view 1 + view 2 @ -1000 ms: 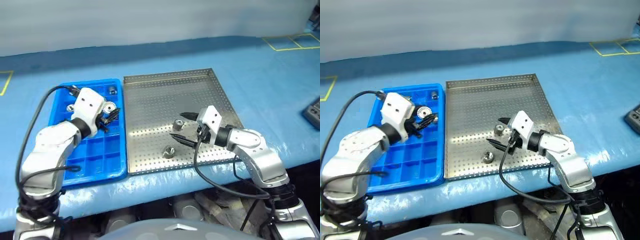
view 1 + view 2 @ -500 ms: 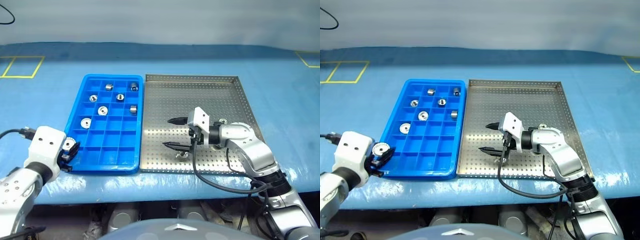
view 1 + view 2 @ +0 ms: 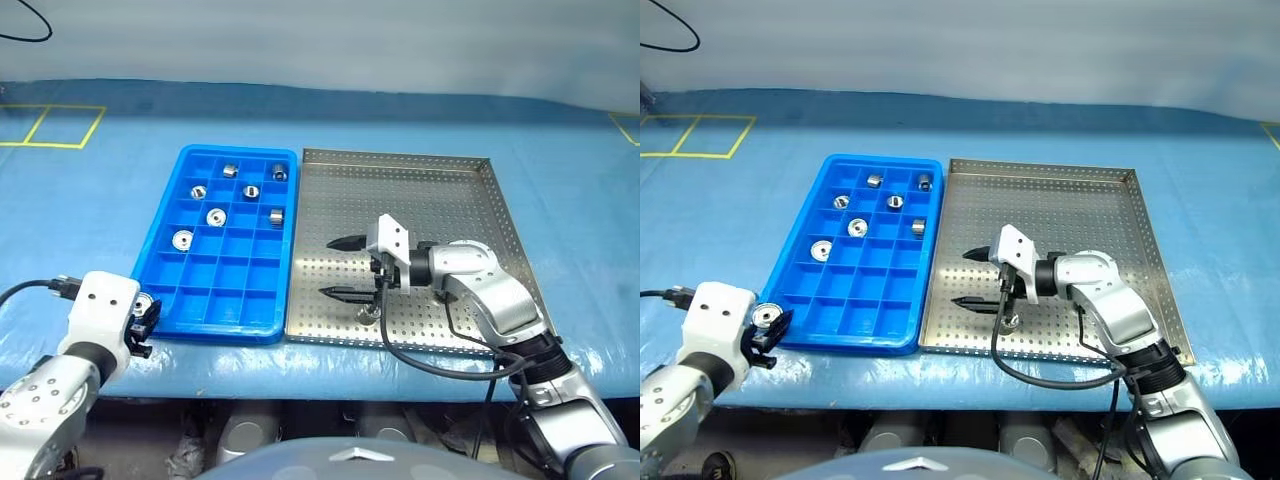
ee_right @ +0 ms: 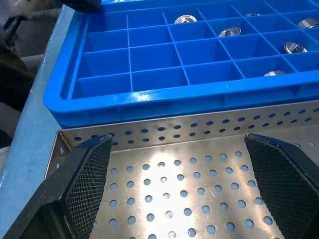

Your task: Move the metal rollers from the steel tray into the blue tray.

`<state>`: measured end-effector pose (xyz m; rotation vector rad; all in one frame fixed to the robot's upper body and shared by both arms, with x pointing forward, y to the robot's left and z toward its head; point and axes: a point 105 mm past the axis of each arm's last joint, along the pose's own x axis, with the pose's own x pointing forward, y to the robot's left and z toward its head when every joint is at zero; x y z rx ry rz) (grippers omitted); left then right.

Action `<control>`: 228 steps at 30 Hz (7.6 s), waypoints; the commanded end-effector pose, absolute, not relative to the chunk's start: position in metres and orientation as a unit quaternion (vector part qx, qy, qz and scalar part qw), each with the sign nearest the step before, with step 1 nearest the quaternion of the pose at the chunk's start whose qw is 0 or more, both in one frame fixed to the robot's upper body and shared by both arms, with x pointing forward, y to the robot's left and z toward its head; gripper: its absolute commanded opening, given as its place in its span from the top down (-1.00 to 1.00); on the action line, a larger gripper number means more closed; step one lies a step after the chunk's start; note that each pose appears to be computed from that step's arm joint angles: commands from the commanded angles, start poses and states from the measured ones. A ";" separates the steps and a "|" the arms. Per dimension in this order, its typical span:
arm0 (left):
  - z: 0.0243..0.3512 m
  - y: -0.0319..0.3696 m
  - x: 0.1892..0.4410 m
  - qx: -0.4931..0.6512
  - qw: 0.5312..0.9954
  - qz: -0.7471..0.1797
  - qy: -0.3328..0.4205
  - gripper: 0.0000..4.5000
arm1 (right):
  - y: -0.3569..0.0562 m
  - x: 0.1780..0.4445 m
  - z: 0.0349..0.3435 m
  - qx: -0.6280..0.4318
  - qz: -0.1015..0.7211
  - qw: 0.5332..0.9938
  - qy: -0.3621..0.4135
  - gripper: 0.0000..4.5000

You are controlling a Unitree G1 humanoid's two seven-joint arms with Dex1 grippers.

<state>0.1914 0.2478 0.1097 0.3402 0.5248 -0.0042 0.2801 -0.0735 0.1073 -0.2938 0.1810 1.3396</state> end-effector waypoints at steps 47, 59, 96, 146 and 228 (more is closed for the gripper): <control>0.071 0.038 0.266 0.169 0.804 -0.539 0.186 -0.97 | -0.161 0.258 0.132 -0.172 0.384 0.904 0.073 -1.00; 0.050 0.030 0.274 0.185 0.804 -0.527 0.206 -0.97 | -0.155 0.259 0.134 -0.172 0.392 0.901 0.068 -1.00; 0.051 0.038 0.283 0.179 0.824 -0.499 0.202 0.22 | -0.150 0.268 0.139 -0.175 0.393 0.901 0.047 -1.00; 0.105 0.225 0.241 0.184 0.960 -0.056 0.203 0.22 | -0.086 0.288 0.108 -0.135 0.565 0.811 0.073 -1.00; 0.136 0.124 0.233 0.131 0.922 -0.363 0.047 -1.00 | -0.096 0.330 0.121 -0.090 0.415 0.903 0.059 0.18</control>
